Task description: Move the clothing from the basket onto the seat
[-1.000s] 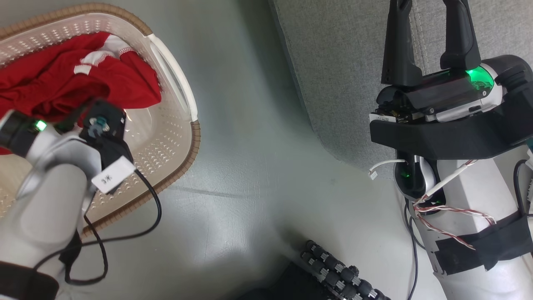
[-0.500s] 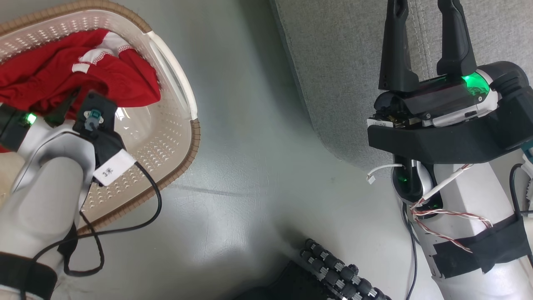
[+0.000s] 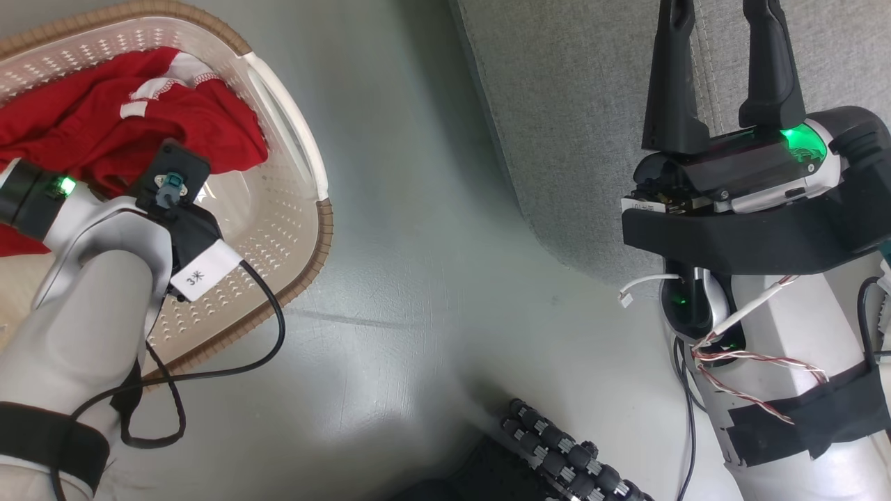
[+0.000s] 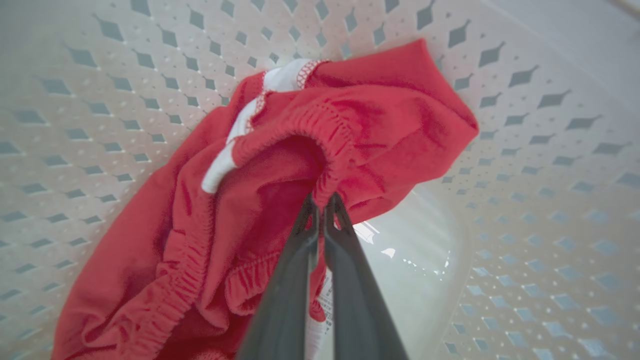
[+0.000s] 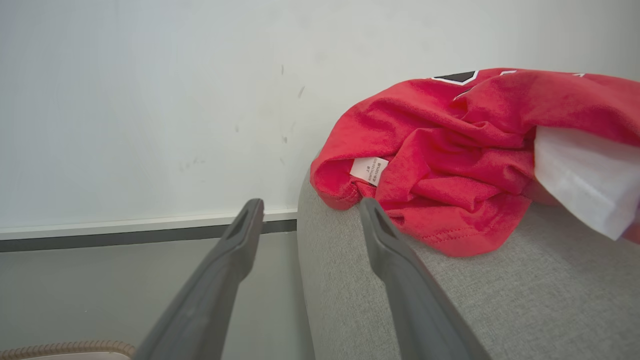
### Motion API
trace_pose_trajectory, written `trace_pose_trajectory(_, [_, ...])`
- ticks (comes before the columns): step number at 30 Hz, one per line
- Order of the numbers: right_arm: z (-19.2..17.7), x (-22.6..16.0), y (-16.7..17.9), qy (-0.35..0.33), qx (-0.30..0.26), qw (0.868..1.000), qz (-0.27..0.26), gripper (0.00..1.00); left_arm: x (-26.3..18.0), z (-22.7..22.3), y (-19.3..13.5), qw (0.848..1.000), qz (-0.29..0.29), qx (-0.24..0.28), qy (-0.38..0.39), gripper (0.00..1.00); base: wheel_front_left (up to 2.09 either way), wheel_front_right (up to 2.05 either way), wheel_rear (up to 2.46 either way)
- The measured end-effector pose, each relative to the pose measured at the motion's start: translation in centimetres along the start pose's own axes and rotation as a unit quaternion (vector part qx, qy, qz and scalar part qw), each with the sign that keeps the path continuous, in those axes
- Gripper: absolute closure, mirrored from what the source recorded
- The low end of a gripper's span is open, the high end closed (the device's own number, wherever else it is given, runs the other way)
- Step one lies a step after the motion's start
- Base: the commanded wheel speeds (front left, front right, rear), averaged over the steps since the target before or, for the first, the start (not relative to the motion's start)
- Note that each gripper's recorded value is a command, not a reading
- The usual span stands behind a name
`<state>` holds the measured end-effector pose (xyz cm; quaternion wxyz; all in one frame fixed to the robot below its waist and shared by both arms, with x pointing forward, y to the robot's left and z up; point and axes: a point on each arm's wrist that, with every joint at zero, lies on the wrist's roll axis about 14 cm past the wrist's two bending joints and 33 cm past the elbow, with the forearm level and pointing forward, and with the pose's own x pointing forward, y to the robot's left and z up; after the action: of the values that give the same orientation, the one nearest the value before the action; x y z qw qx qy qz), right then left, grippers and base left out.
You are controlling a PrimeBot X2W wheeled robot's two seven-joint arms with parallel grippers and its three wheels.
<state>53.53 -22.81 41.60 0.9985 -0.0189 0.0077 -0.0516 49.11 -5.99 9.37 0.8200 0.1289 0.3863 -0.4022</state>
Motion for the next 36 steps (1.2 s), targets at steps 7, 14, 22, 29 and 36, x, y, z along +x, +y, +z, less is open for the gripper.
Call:
trace_pose_trajectory(7, [-0.8,-0.4,0.2,0.017,0.004,1.0,0.003,0.0,-0.2,1.4,0.3,0.999,0.005,-0.032,-0.043,1.0,0.0,0.0,0.0])
trace_pose_trajectory(14, [-0.9,-0.8,-0.2,0.024,0.007,1.0,-0.005,0.0,-1.9,2.5,-1.5,0.993,-0.001,-0.076,-0.087,1.0,0.0,0.0,0.0])
trace_pose_trajectory(22, [-1.2,-2.1,-0.5,0.042,0.015,0.999,-0.011,0.0,-5.3,5.5,-1.5,0.983,0.017,-0.111,-0.148,1.0,0.0,0.0,0.0])
trace_pose_trajectory(29, [-0.7,-3.4,-0.5,0.049,0.025,0.998,-0.009,0.0,-8.8,9.5,-1.3,0.974,0.027,-0.108,-0.199,1.0,0.0,0.0,0.0])
trace_pose_trajectory(36, [-0.1,-4.5,0.4,0.051,0.04,0.998,0.001,0.0,-13.4,15.0,-0.4,0.959,0.04,-0.08,-0.269,1.0,0.0,0.0,0.0])
